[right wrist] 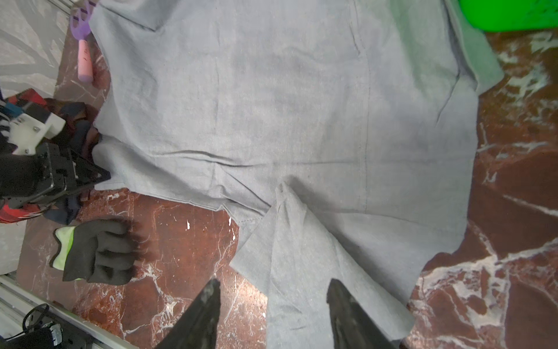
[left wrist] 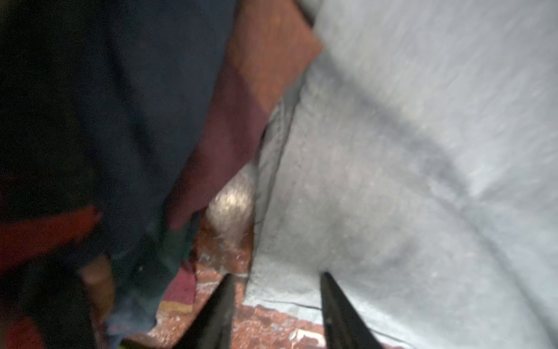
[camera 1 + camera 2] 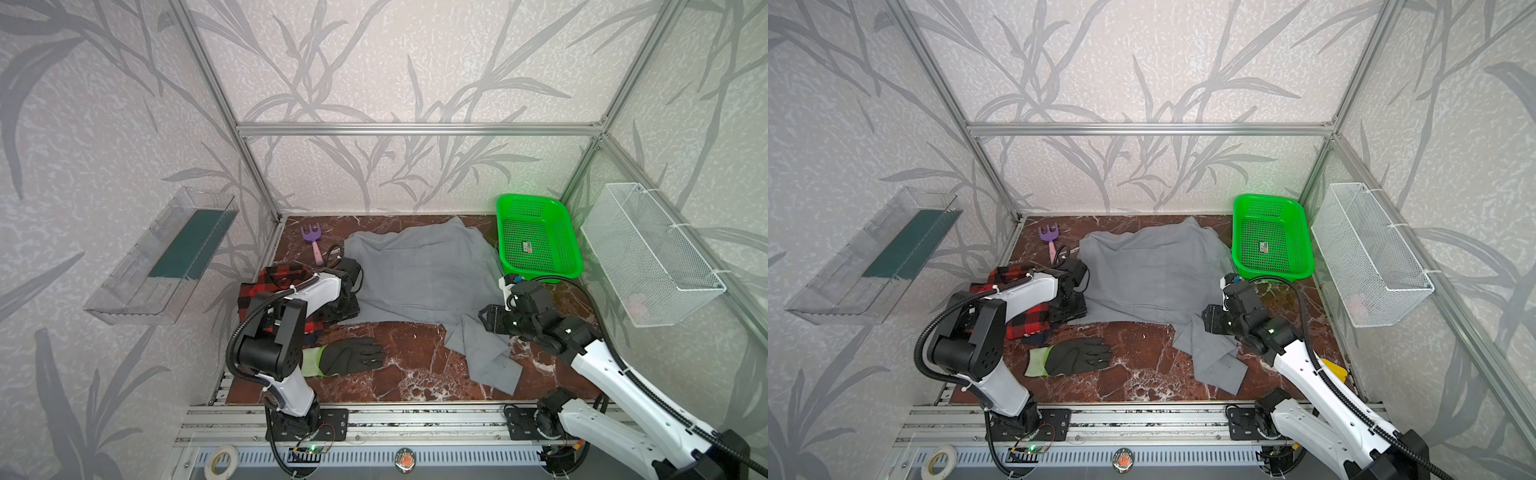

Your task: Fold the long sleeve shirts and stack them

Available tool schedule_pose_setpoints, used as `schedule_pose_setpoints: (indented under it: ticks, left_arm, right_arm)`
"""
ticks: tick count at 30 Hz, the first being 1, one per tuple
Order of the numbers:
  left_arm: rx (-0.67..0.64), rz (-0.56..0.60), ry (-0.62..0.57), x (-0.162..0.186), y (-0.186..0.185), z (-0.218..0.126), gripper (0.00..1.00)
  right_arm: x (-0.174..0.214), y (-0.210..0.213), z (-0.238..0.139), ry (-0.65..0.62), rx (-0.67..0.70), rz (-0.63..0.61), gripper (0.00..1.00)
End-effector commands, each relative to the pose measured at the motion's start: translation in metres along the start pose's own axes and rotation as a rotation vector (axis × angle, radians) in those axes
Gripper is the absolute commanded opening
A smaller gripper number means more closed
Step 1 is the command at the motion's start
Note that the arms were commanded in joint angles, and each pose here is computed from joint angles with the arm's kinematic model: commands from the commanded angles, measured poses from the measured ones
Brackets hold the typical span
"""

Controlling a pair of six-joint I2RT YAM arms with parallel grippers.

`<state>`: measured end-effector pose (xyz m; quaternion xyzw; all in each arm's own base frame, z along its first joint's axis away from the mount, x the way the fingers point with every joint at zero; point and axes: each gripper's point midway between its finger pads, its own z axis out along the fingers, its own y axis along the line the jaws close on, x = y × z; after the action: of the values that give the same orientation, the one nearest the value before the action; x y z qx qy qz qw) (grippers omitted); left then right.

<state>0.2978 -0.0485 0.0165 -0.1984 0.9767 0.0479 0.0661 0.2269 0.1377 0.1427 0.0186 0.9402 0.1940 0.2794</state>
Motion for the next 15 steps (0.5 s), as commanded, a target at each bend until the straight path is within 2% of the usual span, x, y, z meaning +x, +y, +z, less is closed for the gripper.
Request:
schedule_pose_setpoints:
  ticks: [1,4,8,12,15]
  left_arm:
    - [-0.020,0.002,0.019,0.002,0.001,0.008,0.39]
    - [-0.019,0.006,0.023,0.003,0.001,0.008,0.34]
    - [-0.012,0.008,0.030,0.005,0.000,0.008,0.20]
    - [-0.002,0.002,0.025,0.005,0.000,0.002,0.00]
    - [0.018,-0.007,0.004,0.003,0.000,-0.008,0.00]
  right_arm:
    - [0.032,-0.019,0.005,0.081,0.087,0.020,0.60]
    - [0.054,-0.027,0.008,0.135,0.130,0.028,0.62]
    - [0.080,-0.041,0.012,0.208,0.216,0.047,0.63]
    - [0.100,-0.057,0.013,0.301,0.313,0.061,0.62]
    - [0.111,-0.058,0.014,0.324,0.319,0.061,0.62]
